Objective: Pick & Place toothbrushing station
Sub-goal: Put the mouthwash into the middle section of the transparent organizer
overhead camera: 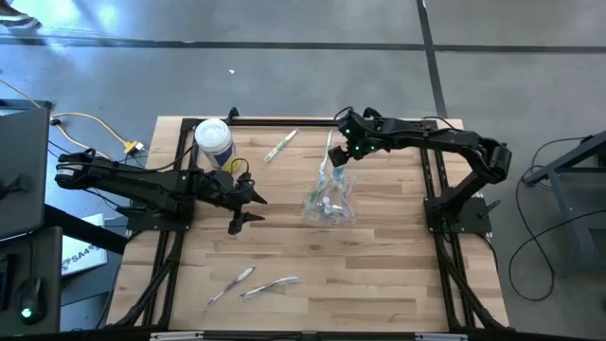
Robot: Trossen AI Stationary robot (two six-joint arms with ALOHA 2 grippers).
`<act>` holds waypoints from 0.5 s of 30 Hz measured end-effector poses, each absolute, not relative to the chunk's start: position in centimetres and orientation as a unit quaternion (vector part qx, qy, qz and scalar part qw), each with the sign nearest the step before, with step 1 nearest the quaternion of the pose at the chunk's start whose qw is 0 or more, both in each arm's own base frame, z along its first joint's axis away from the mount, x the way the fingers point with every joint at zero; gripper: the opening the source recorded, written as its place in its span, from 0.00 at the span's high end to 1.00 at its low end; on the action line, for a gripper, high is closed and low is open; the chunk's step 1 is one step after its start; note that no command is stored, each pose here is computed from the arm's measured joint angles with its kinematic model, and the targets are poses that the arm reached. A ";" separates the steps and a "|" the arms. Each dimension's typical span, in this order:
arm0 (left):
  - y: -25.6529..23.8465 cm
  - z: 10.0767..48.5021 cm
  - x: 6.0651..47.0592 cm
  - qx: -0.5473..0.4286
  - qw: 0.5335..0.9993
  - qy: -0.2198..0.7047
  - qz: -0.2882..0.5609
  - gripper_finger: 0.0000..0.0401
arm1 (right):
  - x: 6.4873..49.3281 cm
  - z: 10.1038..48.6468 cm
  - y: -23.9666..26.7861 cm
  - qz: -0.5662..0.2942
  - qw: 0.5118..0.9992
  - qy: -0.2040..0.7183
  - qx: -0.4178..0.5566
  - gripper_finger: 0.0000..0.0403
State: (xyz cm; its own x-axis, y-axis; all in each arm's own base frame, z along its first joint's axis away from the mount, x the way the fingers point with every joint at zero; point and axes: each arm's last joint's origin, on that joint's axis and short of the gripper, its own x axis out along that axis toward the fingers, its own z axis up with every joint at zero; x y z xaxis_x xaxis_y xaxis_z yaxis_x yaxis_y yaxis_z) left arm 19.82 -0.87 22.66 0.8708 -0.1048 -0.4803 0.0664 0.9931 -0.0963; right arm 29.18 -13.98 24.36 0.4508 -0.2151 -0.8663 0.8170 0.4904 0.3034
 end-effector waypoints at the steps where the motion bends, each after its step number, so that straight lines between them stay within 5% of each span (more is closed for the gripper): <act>1: -0.9 22.7 19.8 -0.040 0.966 0.250 -0.049 0.40 | 29.3 24.1 -14.0 -0.337 0.764 0.405 0.373 0.33; 15: -1.0 22.7 19.8 -0.062 0.965 0.251 -0.052 0.40 | 29.9 23.4 -13.5 -0.312 0.777 0.433 0.334 0.33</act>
